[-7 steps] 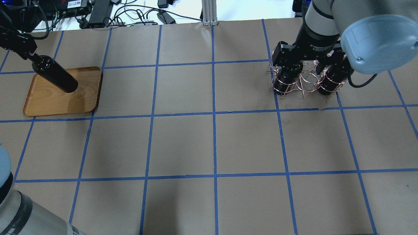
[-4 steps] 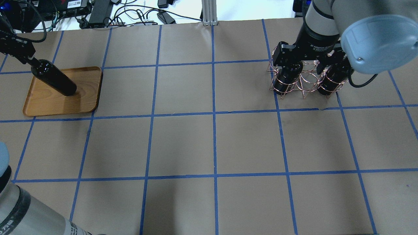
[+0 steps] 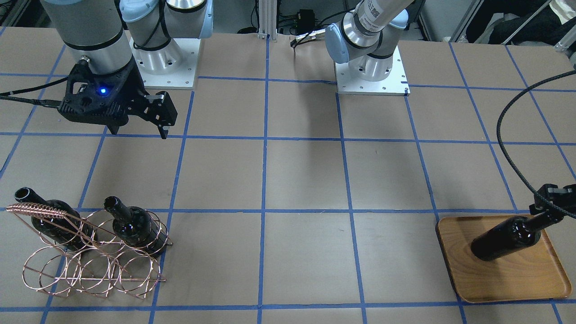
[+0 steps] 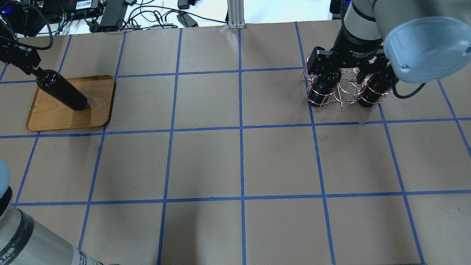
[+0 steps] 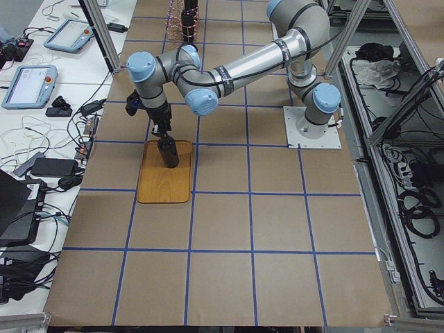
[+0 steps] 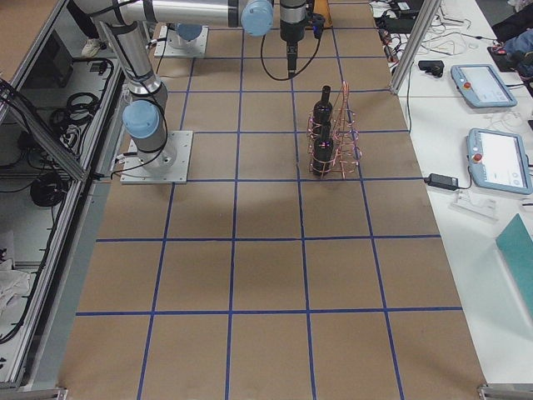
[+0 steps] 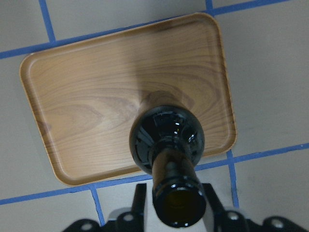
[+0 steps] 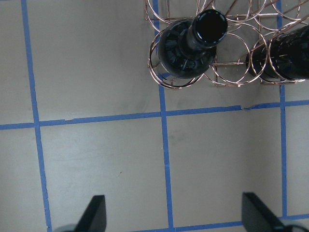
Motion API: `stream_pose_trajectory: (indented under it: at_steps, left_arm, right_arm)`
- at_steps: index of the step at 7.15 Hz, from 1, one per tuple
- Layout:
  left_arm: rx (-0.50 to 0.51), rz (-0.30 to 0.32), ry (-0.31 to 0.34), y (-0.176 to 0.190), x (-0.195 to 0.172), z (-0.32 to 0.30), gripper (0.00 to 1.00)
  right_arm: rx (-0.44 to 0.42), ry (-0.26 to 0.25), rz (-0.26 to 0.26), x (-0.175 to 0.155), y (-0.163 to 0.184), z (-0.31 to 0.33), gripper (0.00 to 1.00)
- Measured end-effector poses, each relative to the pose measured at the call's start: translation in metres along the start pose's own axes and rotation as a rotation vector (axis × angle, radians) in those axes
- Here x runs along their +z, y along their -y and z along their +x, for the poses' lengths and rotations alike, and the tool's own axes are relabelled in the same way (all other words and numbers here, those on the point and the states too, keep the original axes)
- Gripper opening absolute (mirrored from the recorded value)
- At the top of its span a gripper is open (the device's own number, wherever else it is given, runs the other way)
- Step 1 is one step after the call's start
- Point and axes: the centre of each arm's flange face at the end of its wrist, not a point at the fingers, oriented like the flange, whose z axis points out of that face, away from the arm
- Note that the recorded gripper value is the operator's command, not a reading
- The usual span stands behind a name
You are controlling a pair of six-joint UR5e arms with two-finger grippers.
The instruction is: Take wine from basket and place on tray
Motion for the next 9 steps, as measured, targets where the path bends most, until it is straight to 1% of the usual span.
stream_pose_trajectory:
  at_steps: [1, 3, 4, 5, 6, 7, 8, 9]
  left_arm:
    - [-0.002, 0.003, 0.002, -0.002, -0.002, 0.000, 0.74]
    - [-0.003, 0.019, 0.018, -0.011, -0.024, 0.008, 0.74]
    - [0.004, 0.022, 0.015, -0.019, -0.045, 0.024, 0.74]
    - [0.000, 0.027, -0.005, -0.028, -0.070, 0.054, 0.74]
    - [-0.033, 0.038, -0.022, -0.036, -0.101, 0.102, 0.77]
    - [-0.086, 0.045, -0.025, -0.039, -0.125, 0.167, 0.78]
    - [-0.133, 0.050, -0.021, -0.039, -0.135, 0.240, 0.80]
    - [-0.156, 0.062, -0.018, -0.043, -0.138, 0.296, 0.81]
  right_arm:
    - [0.001, 0.000, 0.000, 0.000, 0.000, 0.000, 1.00]
    - [0.000, 0.000, 0.001, 0.000, 0.000, 0.000, 1.00]
    - [0.000, 0.000, 0.001, 0.000, 0.000, 0.000, 1.00]
    - [0.000, 0.000, 0.000, 0.000, 0.000, 0.000, 1.00]
    - [0.000, 0.000, 0.000, 0.000, 0.000, 0.000, 1.00]
    - [0.001, 0.000, 0.000, 0.000, 0.000, 0.000, 1.00]
    - [0.003, 0.000, 0.000, 0.000, 0.000, 0.000, 1.00]
    - [0.004, 0.000, -0.001, 0.000, 0.000, 0.000, 1.00]
